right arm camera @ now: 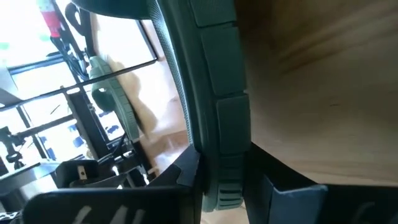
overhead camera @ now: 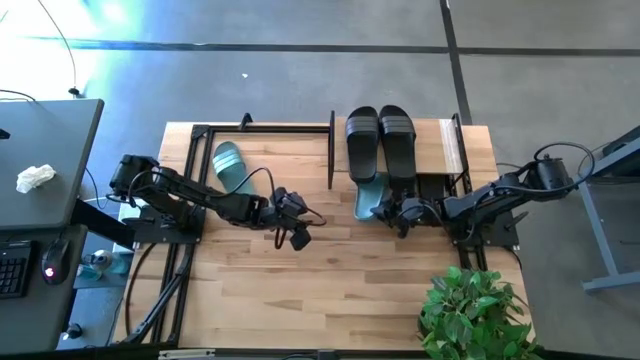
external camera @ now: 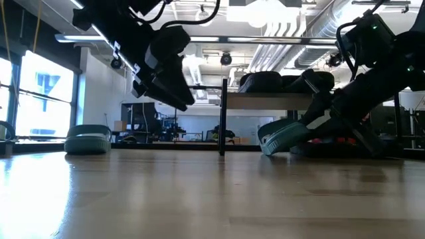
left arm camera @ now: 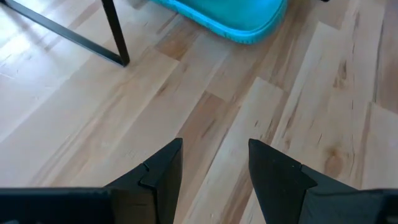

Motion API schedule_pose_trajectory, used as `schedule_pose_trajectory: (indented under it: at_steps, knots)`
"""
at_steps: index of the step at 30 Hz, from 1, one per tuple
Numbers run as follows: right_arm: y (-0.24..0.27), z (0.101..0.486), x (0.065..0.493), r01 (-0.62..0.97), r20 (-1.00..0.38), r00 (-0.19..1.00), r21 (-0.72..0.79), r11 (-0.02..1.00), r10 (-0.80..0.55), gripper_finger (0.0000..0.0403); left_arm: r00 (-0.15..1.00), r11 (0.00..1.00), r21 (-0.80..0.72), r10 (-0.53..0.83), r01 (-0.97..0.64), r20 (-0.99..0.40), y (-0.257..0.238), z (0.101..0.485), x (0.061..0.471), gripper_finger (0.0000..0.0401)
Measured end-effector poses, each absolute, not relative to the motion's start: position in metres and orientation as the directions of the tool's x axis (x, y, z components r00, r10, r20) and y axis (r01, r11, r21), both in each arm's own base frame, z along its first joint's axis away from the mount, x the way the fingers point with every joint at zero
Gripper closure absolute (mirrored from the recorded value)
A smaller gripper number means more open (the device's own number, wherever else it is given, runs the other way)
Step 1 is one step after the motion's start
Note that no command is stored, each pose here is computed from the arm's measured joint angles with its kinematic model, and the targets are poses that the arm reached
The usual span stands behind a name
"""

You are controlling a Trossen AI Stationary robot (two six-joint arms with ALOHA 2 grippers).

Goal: Pick and place slides into the shelf
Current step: Put the green slipper under the shelf

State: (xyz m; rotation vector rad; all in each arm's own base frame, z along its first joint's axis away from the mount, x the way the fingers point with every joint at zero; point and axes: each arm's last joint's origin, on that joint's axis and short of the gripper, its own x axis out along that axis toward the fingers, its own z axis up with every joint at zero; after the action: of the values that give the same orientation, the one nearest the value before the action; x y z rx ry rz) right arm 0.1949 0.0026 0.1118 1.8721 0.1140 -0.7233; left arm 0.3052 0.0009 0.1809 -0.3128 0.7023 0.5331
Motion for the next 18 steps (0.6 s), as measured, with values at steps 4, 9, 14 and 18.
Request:
schedule_pose_trajectory:
  at_steps: [4,9,14,18]
  knots:
    - [0.004,0.112,0.195,0.426,-0.534,0.818,0.811,-0.402,-0.211,0.033,0.632,0.825,-0.092,0.35,-0.558,-0.692,0.001,0.173,0.309,0.0235]
    - [0.005,0.116,0.198,0.422,-0.498,0.848,0.842,-0.336,-0.182,0.0319,0.637,0.826,-0.098,0.346,-0.555,-0.688,0.0,0.165,0.315,0.0235]
    - [0.006,0.119,0.2,0.411,-0.467,0.874,0.858,-0.307,-0.136,0.032,0.625,0.827,-0.089,0.344,-0.556,-0.701,0.0,0.158,0.317,0.0235]
    - [0.006,0.117,0.199,0.424,-0.491,0.862,0.834,-0.353,-0.126,0.0319,0.622,0.827,-0.087,0.344,-0.556,-0.703,0.0,0.158,0.316,0.0235]
